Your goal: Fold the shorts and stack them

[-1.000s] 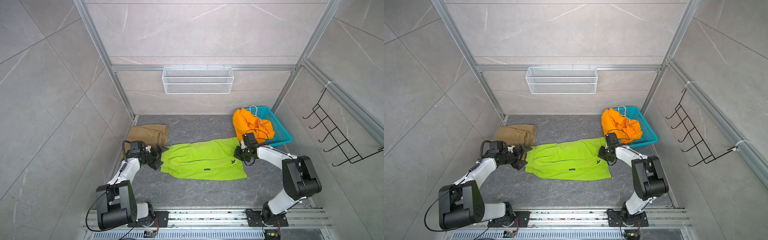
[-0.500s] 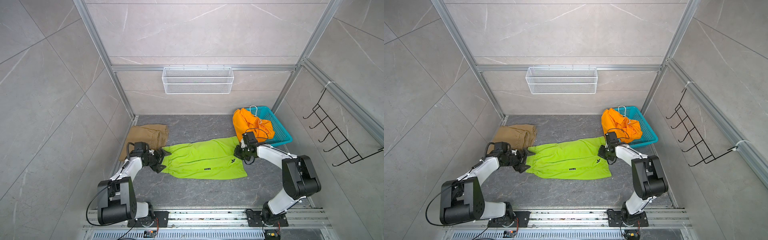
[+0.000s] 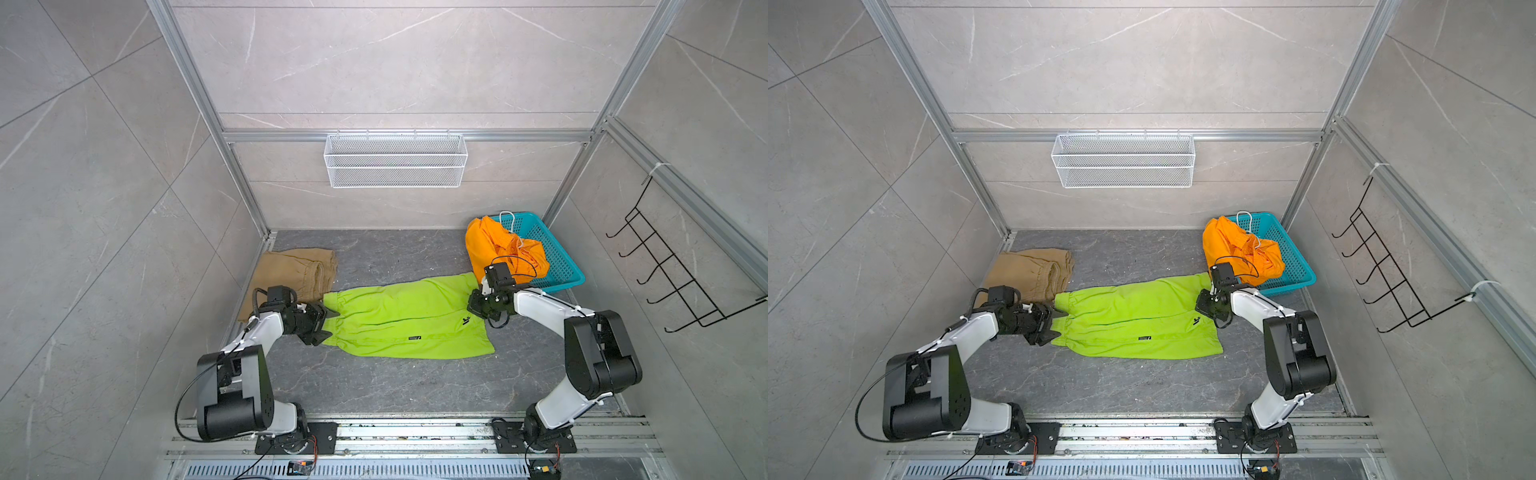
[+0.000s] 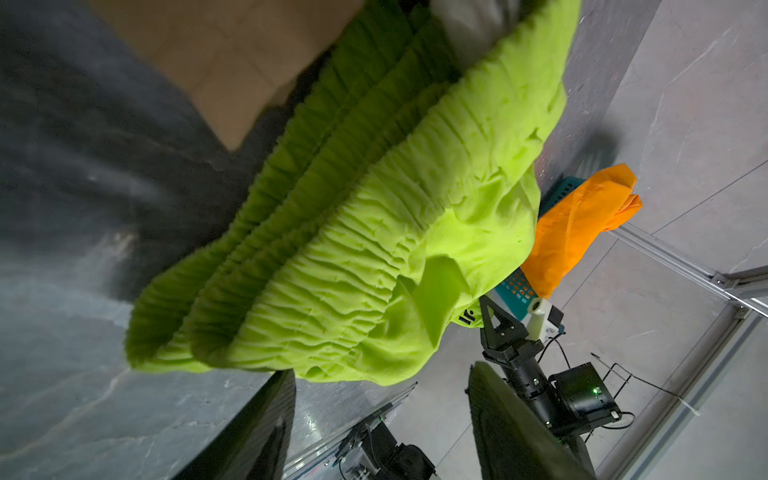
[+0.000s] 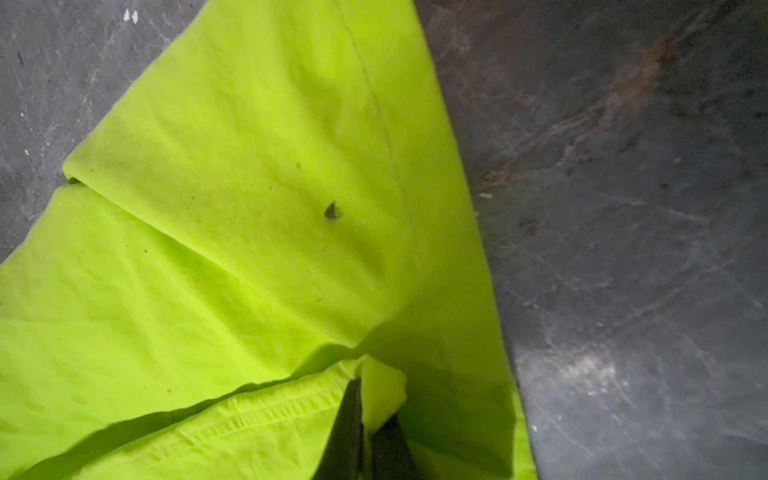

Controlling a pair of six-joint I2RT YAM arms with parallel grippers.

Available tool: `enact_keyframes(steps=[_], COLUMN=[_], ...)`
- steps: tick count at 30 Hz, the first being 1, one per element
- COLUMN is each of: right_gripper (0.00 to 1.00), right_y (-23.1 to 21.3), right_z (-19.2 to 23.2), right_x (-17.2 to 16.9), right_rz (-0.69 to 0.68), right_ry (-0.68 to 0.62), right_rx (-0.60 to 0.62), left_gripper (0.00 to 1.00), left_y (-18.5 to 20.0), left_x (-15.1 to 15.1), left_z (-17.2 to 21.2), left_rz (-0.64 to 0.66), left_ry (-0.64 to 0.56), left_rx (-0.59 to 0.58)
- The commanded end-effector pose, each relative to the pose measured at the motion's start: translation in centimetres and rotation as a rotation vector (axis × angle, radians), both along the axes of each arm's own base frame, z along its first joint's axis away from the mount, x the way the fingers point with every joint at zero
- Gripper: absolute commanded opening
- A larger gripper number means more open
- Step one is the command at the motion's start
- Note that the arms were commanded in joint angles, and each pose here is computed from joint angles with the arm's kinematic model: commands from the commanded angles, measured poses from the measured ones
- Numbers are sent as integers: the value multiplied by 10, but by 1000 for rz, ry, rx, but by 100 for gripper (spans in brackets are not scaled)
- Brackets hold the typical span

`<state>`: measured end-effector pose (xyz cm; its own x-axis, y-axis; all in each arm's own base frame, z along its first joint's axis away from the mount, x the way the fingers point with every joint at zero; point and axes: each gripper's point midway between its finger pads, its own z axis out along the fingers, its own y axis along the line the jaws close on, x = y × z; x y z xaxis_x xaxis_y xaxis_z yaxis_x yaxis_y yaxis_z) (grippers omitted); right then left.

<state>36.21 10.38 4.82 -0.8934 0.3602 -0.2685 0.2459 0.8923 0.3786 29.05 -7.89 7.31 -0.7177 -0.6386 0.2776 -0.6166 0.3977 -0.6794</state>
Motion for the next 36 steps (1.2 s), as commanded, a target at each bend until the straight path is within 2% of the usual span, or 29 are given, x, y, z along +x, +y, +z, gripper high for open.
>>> enact_keyframes(steps=[1,7,13,19,22,25,27,30,33,36], right_gripper=[8,8,7,5,3,1,0,0,2,4], right_y=[-1,-3,-20,-16,-16,-15,-16,-21,-18,-22], right_z=[12,9,9,41,73,93,79,34,2,-18], right_x=[7,9,26,40,30,-3,-30,-63,-76,-77], right_rz=[0,-2,-32,-20,-7,7,1,-21,-50,-65], right_ry=[-34,-32,-31,-83,-138,-188,-164,-46,33,77], right_rx=[-1,-9,-26,3,11,41,52,45,78,50], left_gripper=[66,65,60,53,53,54,55,55,55,55], left_y=[4,4,2,-10,-12,-11,-9,-5,0,6], left_x=[8,9,29,53,52,49,47,47,46,41], left_z=[-5,-15,-20,-17,-20,-21,-22,-24,-24,-23], left_rz=[8,8,20,-22,-32,-50,-59,-65,-76,-84], left_ry=[-26,-13,-32,-56,-50,-48,-45,-45,-40,-40], left_rx=[8,13,13,5,0,7,16,26,37,59])
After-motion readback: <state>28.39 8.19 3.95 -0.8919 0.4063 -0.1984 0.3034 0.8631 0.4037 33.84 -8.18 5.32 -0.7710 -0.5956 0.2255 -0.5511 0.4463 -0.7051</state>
